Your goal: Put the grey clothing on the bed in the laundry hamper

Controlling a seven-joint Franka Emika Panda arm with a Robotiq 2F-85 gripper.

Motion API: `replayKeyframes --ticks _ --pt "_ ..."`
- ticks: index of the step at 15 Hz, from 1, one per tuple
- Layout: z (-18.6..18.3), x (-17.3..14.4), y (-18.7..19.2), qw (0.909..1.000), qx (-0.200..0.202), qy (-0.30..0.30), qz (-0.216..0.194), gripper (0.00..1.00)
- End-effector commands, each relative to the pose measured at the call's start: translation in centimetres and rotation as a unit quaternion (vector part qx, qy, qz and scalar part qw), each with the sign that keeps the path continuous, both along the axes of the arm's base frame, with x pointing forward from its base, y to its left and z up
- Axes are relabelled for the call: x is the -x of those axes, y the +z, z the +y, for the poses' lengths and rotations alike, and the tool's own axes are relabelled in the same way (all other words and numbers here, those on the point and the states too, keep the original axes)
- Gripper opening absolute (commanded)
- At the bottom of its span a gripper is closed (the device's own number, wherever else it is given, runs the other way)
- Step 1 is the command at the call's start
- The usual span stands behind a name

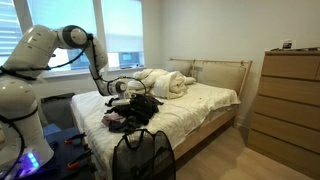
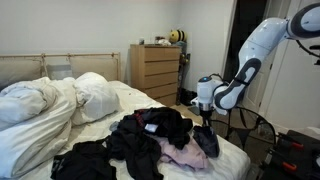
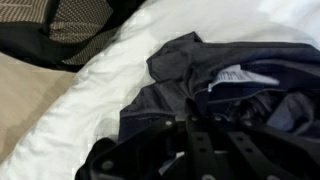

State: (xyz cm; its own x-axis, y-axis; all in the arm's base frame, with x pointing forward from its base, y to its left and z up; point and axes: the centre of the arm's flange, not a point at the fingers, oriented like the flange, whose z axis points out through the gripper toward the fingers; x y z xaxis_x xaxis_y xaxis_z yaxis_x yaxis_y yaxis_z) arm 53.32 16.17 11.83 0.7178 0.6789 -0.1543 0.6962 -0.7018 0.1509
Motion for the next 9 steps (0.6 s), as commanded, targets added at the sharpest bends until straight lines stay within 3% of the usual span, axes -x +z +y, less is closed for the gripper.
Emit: replayKeyframes --ticks 1,9 --pt "3.1 -0.4 9.2 0.9996 0.024 0.014 0.011 0.01" --pt "7.7 2.8 29.5 0.9950 0.096 -0.020 -0.016 0.01"
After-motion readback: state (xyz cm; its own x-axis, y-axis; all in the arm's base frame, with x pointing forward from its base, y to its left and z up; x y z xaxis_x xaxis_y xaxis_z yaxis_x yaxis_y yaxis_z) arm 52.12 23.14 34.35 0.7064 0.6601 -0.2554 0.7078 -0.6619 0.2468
